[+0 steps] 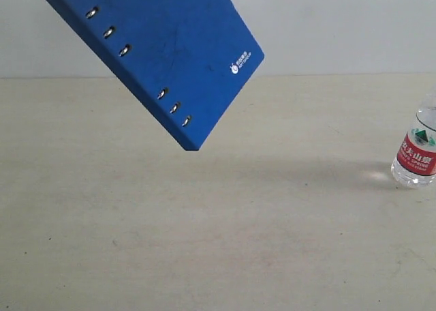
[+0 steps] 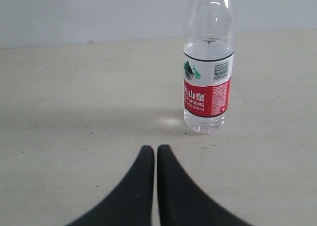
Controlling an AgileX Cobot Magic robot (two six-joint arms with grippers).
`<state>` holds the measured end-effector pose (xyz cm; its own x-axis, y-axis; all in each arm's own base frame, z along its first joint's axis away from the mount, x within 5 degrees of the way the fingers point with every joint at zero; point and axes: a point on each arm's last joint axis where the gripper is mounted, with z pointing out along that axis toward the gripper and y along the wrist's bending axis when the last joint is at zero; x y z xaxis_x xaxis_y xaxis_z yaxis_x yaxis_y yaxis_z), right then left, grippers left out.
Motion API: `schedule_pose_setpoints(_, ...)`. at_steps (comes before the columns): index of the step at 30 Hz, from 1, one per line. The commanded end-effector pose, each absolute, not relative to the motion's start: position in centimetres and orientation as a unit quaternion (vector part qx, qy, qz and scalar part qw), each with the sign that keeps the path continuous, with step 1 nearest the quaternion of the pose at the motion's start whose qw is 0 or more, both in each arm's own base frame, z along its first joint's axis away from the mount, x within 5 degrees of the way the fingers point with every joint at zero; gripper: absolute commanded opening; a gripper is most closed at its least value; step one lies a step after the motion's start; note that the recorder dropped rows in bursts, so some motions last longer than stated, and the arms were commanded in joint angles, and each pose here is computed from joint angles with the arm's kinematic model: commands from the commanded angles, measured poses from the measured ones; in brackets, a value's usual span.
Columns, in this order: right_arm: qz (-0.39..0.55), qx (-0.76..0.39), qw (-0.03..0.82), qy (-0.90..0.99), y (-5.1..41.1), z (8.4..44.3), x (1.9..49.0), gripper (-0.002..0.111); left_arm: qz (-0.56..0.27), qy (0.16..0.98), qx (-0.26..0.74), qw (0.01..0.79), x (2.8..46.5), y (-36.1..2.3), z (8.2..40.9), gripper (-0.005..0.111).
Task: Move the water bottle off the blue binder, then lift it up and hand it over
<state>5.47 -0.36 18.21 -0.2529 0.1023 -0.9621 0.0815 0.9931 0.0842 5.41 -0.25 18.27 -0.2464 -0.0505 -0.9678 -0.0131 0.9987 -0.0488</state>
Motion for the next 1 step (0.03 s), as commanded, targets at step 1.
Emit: schedule_pose_setpoints(1,0.008,0.057,0.614,0.787,-0.36,18.34,5.46,0.0,-0.018,0.787,-0.02,0.617,5.39,-0.28,18.35,0.005)
